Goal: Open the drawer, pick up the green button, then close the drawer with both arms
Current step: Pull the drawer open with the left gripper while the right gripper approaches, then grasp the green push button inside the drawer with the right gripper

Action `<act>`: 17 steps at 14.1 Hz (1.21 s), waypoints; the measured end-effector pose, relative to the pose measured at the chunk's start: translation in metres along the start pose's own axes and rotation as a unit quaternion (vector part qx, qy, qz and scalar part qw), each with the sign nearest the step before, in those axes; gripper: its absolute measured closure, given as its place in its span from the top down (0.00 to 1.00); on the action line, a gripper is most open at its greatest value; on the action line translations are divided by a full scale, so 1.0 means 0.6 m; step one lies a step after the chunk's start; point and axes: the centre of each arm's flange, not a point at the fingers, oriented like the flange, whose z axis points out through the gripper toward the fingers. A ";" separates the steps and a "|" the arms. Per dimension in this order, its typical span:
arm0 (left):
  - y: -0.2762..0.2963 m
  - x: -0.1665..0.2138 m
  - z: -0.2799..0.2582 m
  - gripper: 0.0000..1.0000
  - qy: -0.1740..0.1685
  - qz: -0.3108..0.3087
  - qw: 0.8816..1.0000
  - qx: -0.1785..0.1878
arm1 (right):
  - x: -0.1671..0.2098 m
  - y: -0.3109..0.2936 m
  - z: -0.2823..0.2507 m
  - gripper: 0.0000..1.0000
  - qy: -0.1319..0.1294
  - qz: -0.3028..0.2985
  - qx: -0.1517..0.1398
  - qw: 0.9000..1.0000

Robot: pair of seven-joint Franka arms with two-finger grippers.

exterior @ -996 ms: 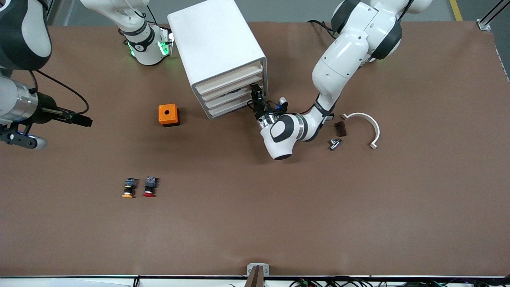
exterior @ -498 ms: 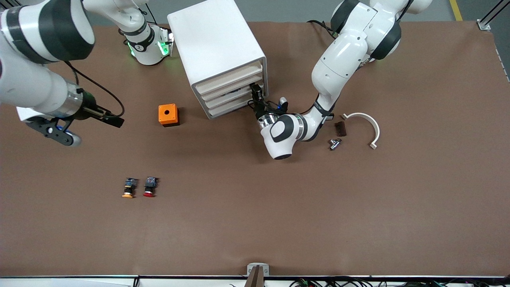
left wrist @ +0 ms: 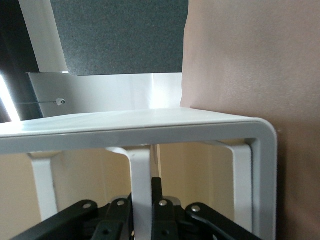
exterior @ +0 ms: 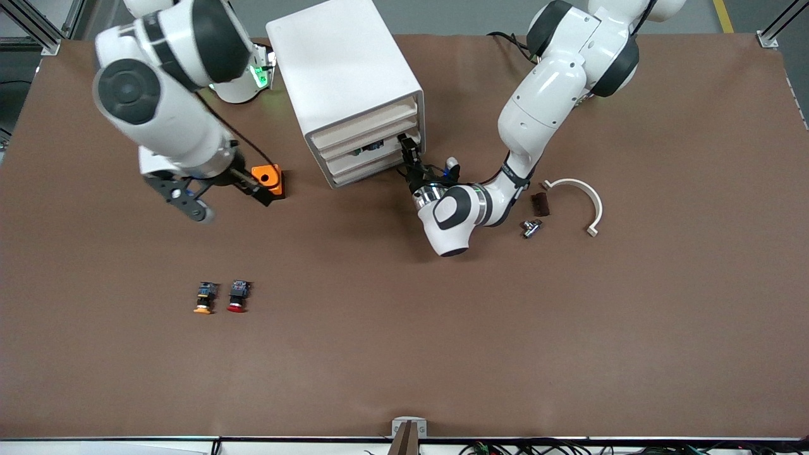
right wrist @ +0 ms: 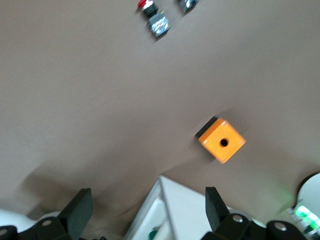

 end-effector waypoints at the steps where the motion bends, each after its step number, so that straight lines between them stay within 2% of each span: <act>1: 0.001 0.004 -0.012 0.08 -0.006 -0.001 1.000 0.000 | -0.024 -0.018 0.008 1.00 0.004 0.012 0.004 1.000; 8: 0.012 0.063 -0.141 0.09 -0.087 -0.004 0.996 0.013 | -0.104 -0.094 0.069 1.00 0.015 0.074 0.016 0.997; 13: 0.015 0.102 -0.217 0.14 -0.144 -0.002 0.989 0.024 | -0.187 -0.145 0.137 1.00 0.025 0.102 0.007 0.994; 17: 0.019 0.118 -0.239 0.15 -0.158 -0.003 0.987 0.026 | -0.262 -0.190 0.216 1.00 0.046 0.127 0.011 0.991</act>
